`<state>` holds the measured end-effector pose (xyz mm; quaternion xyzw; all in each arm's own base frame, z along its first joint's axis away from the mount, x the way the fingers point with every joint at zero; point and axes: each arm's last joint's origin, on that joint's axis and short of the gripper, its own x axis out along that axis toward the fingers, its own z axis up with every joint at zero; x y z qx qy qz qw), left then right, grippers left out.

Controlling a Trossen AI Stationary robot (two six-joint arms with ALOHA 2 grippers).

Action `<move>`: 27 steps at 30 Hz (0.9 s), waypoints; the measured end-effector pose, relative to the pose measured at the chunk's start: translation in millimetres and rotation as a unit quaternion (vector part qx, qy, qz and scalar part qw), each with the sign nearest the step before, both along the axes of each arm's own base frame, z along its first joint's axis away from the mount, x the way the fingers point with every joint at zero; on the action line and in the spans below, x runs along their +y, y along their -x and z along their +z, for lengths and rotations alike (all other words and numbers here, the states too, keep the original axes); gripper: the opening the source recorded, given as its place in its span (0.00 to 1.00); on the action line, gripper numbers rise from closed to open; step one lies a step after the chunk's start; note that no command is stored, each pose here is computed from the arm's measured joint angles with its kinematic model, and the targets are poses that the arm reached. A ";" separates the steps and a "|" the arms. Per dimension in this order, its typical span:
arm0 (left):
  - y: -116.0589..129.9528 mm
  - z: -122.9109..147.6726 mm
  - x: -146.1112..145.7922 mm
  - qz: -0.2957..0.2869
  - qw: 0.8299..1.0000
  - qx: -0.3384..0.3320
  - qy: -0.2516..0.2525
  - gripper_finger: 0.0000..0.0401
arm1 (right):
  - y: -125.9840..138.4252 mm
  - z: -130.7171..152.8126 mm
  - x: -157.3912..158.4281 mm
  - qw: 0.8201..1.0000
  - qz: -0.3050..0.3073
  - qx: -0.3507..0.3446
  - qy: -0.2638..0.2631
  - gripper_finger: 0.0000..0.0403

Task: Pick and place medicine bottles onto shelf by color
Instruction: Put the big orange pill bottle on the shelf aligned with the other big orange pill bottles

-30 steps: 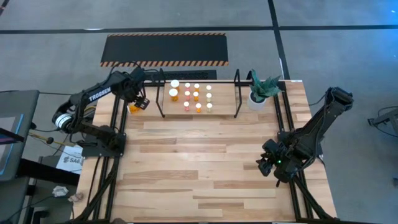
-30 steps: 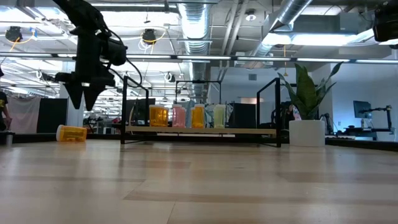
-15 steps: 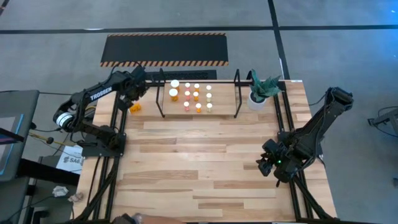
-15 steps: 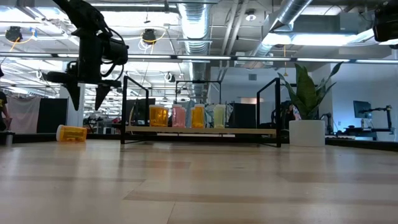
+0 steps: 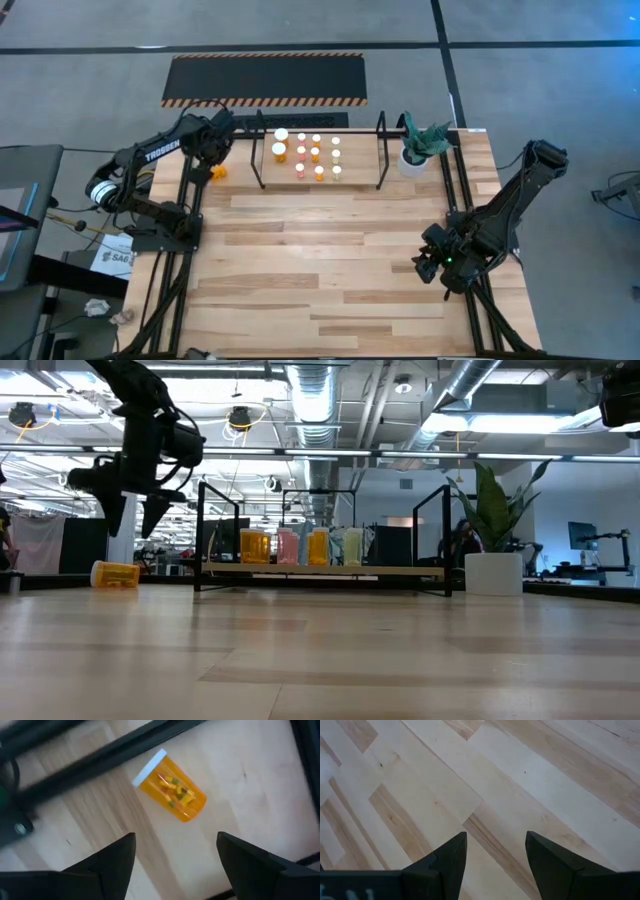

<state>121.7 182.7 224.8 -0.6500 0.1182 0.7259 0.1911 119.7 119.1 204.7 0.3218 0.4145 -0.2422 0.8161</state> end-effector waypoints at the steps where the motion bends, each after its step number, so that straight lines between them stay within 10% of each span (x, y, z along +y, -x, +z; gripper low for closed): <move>1: -0.5 0.0 0.1 0.022 1.000 -0.003 -0.004 0.66 | 0.0 0.0 0.1 1.000 0.000 0.000 0.000 0.56; 8: -2.3 -7.1 2.1 0.252 0.968 -0.001 -0.020 0.66 | 0.0 0.1 0.0 1.000 0.000 0.000 0.000 0.56; 27: -4.1 -63.2 37.9 0.318 0.946 0.058 0.022 0.66 | 0.0 0.1 0.0 1.000 0.000 0.000 0.000 0.56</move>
